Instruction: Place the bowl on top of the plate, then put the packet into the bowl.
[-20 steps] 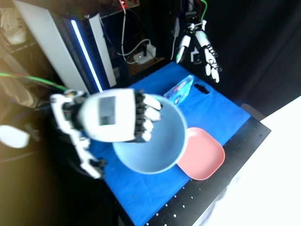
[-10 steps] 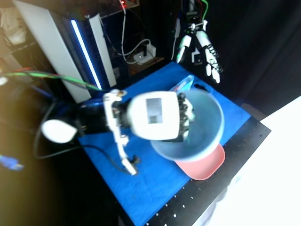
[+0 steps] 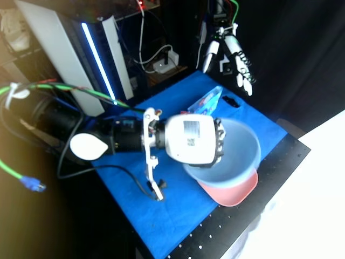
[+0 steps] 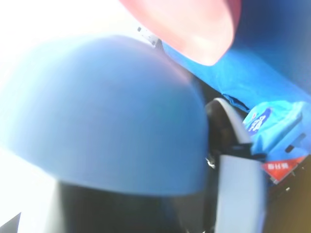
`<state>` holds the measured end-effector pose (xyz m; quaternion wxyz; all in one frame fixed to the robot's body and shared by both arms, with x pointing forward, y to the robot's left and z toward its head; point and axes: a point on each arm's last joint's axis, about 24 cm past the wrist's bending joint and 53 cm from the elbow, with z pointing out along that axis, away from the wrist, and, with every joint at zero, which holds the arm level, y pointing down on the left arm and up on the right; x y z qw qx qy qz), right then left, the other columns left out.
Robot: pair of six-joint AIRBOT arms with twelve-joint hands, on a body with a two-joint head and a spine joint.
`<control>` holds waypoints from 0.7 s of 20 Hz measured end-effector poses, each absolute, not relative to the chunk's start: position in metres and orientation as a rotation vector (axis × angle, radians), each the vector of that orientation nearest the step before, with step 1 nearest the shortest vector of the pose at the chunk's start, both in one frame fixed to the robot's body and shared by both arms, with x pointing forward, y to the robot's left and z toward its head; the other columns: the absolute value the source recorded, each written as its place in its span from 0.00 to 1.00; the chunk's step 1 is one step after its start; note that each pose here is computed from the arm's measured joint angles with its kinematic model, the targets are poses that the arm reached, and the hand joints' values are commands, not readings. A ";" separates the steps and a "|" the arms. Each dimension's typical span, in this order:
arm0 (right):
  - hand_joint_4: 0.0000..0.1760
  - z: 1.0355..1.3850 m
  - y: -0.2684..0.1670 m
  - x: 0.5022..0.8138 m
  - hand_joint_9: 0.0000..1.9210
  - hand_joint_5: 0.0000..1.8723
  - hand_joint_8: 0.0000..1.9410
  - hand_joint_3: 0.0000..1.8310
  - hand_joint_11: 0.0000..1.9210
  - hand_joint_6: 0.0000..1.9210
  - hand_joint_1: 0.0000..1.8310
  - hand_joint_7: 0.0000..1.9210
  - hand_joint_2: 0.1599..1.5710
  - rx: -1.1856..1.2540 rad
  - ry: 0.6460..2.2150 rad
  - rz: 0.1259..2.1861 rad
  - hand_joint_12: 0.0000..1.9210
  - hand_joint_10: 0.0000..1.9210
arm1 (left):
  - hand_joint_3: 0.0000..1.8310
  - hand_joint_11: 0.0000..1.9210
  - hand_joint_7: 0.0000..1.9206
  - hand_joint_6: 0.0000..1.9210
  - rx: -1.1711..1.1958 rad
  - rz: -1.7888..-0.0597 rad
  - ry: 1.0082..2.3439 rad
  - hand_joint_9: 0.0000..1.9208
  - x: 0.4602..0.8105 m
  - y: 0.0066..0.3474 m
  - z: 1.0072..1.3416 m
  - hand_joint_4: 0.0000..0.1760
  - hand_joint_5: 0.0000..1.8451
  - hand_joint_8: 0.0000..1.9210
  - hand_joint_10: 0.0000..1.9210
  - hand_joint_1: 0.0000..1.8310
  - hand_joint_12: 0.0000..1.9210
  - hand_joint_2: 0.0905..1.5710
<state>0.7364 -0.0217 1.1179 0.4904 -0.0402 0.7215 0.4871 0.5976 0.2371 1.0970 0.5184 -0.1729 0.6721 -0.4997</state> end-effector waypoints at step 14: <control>0.22 1.095 -0.031 0.733 0.11 0.01 0.00 0.00 0.00 0.00 0.27 0.05 0.84 -0.071 1.833 1.138 0.43 0.00 | 0.00 0.02 0.07 0.00 -0.416 -1.200 1.611 0.05 0.598 0.237 1.097 0.32 0.09 0.00 0.00 0.36 0.06 0.69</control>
